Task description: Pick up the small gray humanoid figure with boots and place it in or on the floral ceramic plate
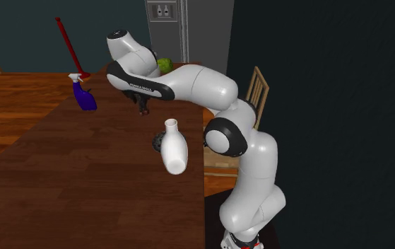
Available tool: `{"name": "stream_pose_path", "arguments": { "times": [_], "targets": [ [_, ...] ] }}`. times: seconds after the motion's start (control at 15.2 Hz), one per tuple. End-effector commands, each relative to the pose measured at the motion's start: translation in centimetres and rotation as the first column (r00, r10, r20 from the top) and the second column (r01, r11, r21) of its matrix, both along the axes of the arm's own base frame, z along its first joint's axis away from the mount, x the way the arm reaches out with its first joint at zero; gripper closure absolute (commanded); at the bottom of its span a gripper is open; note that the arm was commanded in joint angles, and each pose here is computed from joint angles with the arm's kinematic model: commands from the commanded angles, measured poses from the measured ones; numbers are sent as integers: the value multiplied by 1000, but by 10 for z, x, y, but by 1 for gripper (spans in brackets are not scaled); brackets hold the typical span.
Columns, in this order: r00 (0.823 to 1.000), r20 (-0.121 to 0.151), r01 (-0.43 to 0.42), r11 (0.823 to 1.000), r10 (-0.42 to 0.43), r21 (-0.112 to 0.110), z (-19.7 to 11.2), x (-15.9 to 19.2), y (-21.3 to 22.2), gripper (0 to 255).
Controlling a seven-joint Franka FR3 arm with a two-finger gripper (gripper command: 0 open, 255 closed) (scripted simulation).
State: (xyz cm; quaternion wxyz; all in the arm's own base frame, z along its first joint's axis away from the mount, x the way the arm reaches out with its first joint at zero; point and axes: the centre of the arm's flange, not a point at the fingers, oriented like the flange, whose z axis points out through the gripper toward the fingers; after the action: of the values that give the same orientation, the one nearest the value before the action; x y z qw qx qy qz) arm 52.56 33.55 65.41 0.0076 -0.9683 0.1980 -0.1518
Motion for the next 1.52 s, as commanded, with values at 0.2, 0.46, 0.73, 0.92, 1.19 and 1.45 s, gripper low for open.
{"name": "stream_pose_path", "arguments": {
  "times": [0.2,0.46,0.73,0.92,1.19,1.45],
  "targets": [
    [1000,0,0,1000,0,1,7,-53,-27,255],
    [1000,0,0,1000,0,1,10,-100,-51,255],
    [1000,0,0,1000,0,1,13,-147,-74,255],
    [1000,0,0,1000,0,1,14,-176,-89,255],
    [1000,0,0,1000,0,1,-7,-176,-89,255],
    [1000,0,0,1000,0,1,-28,-176,-89,255]
  ]
}}
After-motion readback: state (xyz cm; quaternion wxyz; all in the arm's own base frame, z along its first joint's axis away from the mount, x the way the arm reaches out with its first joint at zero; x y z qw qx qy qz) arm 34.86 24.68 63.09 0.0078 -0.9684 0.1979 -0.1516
